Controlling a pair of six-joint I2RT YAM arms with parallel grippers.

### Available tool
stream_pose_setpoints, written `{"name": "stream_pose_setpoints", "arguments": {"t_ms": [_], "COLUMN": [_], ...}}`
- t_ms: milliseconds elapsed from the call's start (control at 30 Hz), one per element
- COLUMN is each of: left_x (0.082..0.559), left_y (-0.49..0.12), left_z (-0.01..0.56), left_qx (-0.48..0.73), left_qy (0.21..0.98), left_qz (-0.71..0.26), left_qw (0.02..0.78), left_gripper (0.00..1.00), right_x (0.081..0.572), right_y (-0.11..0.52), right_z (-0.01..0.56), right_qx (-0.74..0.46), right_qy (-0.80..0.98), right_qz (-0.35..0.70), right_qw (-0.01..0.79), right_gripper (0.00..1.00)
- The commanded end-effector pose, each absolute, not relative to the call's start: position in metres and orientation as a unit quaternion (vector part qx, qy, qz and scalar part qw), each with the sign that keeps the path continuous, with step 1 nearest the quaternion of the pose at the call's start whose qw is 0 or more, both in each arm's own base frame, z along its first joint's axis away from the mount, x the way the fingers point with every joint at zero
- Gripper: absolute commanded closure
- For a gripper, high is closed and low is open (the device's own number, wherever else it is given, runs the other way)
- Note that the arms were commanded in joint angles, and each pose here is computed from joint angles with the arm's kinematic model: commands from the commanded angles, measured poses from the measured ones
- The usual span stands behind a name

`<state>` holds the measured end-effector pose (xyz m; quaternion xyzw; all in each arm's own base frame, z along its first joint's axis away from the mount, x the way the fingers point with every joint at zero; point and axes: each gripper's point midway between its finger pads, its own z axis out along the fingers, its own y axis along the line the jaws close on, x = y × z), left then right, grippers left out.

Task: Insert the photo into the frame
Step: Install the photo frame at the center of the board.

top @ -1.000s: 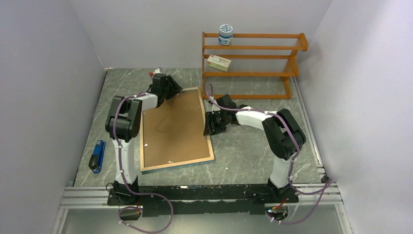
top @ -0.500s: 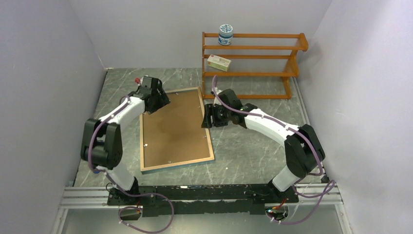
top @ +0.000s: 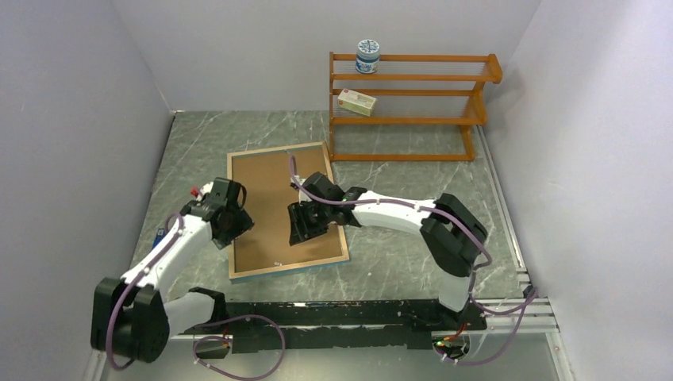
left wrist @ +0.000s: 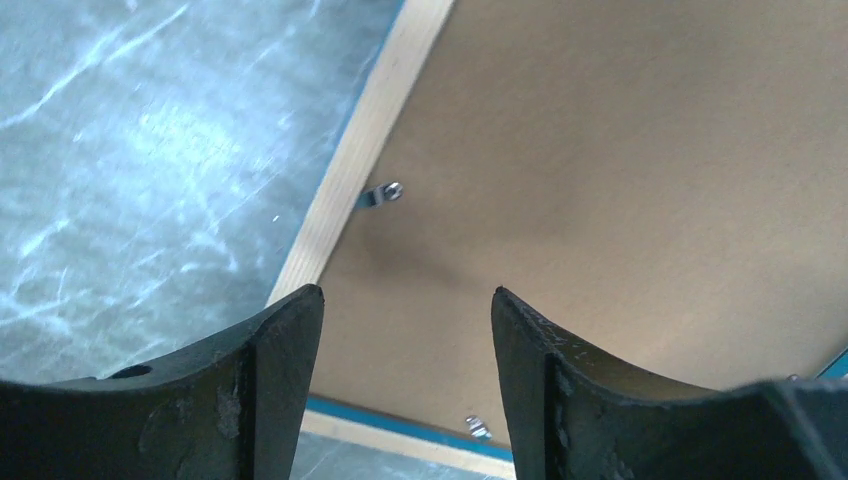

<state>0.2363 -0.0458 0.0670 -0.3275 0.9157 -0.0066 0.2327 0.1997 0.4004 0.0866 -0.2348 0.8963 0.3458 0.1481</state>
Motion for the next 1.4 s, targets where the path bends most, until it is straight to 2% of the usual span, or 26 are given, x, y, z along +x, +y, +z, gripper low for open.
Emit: {"name": "stream_pose_setpoints", "arguments": {"t_ms": [0,300,567,733,1067,1367], "left_x": [0.211,0.183,0.176,0.179,0.177,0.18], "left_y": [-0.034,-0.02,-0.028,-0.03,-0.031,-0.031], "left_z": [0.064,0.051,0.033,0.032,0.027,0.029], "left_qx": [-0.383,-0.436,-0.429,-0.422,-0.42,-0.418], "left_qy": [0.893,0.87,0.878,0.88,0.882,0.881], "left_qz": [0.007,0.033,0.011,0.004,0.003,-0.001], "left_qw": [0.234,0.227,0.212,0.217,0.212,0.222], "left_gripper": [0.34,0.3,0.43,0.46,0.47,0.46], "right_x": [0.196,0.168,0.144,0.137,0.14,0.149], "right_y": [0.437,0.472,0.479,0.479,0.484,0.493], "right_z": [0.099,0.069,0.056,0.05,0.042,0.035], "right_qx": [-0.234,-0.258,-0.286,-0.296,-0.296,-0.301], "right_qy": [0.88,0.878,0.869,0.865,0.866,0.867], "right_qz": [0.39,0.397,0.402,0.405,0.404,0.397], "right_qw": [0.137,0.067,0.027,0.011,0.007,0.015], "right_gripper": [0.55,0.58,0.63,0.65,0.65,0.61]}}
